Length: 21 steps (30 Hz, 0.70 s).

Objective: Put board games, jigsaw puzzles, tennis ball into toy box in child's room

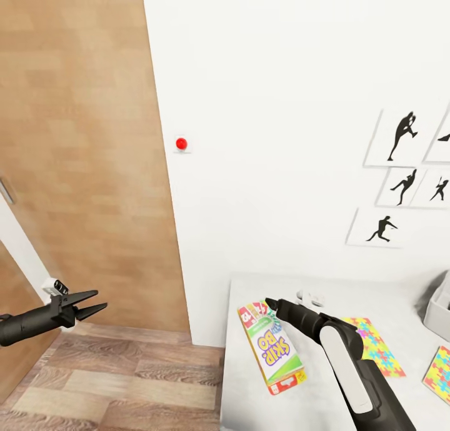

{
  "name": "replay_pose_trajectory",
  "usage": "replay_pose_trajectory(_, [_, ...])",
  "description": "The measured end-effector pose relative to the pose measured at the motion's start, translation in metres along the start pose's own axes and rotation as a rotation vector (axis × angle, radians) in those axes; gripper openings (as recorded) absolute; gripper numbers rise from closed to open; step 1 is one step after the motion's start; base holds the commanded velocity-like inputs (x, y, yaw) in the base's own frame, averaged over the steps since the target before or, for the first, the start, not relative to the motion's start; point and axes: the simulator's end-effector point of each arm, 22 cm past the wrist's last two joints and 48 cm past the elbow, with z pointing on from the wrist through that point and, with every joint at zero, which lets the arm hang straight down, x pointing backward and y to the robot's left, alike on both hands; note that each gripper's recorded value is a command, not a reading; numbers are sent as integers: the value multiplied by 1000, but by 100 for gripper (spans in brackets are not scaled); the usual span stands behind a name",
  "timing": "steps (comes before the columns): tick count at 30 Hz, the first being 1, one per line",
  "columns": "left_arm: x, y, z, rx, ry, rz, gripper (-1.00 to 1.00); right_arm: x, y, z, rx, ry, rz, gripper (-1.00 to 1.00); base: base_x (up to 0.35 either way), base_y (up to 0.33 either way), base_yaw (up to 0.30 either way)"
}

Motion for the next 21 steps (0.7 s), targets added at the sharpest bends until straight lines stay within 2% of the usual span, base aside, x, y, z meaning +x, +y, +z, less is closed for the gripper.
replay_pose_trajectory(21, [5,17,2,-15,10,-30,100,26,-22,20,42,67,20,100,0,0,0])
